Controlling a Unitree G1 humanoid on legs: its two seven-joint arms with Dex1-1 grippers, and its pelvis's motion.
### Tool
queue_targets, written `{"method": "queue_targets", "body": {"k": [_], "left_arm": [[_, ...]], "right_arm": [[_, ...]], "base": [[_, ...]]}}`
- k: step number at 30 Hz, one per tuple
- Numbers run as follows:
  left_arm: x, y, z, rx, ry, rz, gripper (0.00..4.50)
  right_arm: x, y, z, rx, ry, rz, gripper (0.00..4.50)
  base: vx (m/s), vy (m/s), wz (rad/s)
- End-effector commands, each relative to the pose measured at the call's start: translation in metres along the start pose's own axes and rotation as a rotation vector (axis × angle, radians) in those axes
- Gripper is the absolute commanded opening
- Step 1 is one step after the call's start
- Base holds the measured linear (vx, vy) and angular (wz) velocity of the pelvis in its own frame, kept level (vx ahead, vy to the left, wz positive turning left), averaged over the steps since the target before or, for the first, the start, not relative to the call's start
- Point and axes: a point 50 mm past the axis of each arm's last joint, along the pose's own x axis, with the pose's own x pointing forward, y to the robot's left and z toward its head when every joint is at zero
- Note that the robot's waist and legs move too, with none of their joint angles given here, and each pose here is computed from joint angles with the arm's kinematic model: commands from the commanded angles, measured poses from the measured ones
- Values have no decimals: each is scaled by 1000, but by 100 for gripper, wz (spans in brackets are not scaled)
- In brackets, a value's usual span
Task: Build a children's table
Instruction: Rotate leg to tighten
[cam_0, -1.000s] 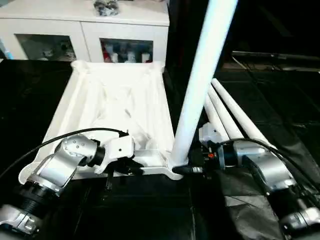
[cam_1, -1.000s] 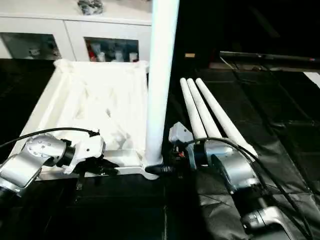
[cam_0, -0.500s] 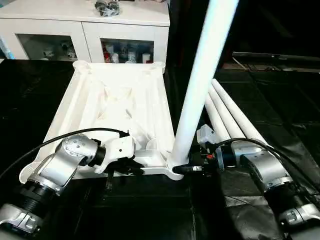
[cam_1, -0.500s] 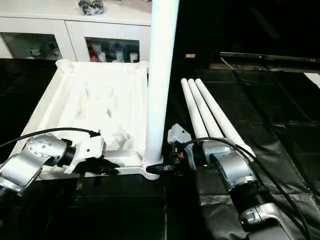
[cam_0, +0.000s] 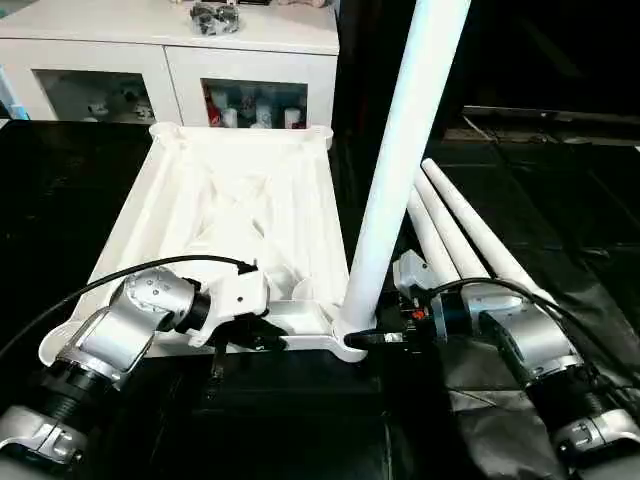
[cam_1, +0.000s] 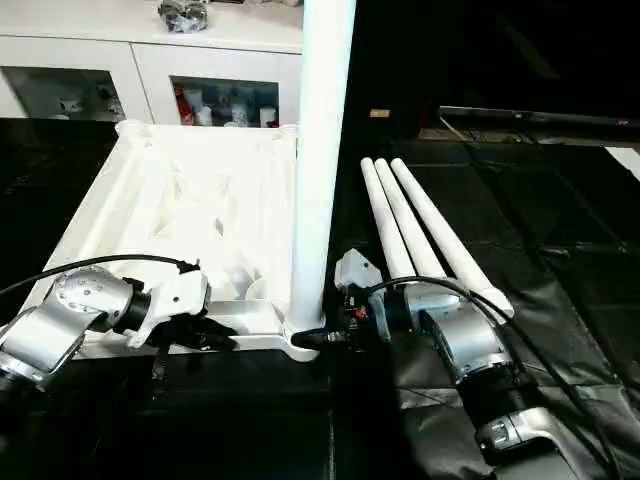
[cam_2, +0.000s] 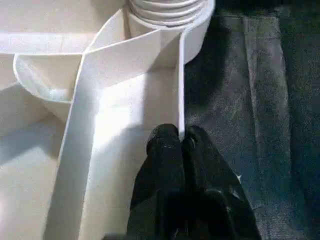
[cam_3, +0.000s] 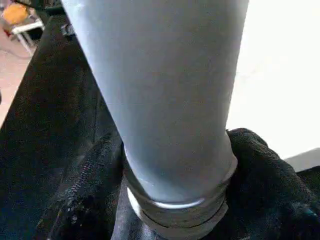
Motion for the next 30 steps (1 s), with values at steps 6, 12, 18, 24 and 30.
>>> {"method": "queue_targets", "body": {"k": [6,12,18,24,30], "left_arm": [[19,-7,10,-189,-153,224,0],[34,-24,24,-303,-203,341,0],[40,-25,31,-286,-166,389,0],[31,-20,27,-290,-135,416,0],[26,-16,22,-291,-111,424,0]], "right_arm": [[43,-5,-9,195,-110,-316,275],[77,-5,-3,299,-143,-457,274],[87,-3,2,257,-121,-466,274],[81,-9,1,262,-128,-485,309],[74,-12,1,249,-137,-503,372]], "base": [[0,0,0],[0,0,0],[0,0,0],[0,0,0],[0,0,0]]}}
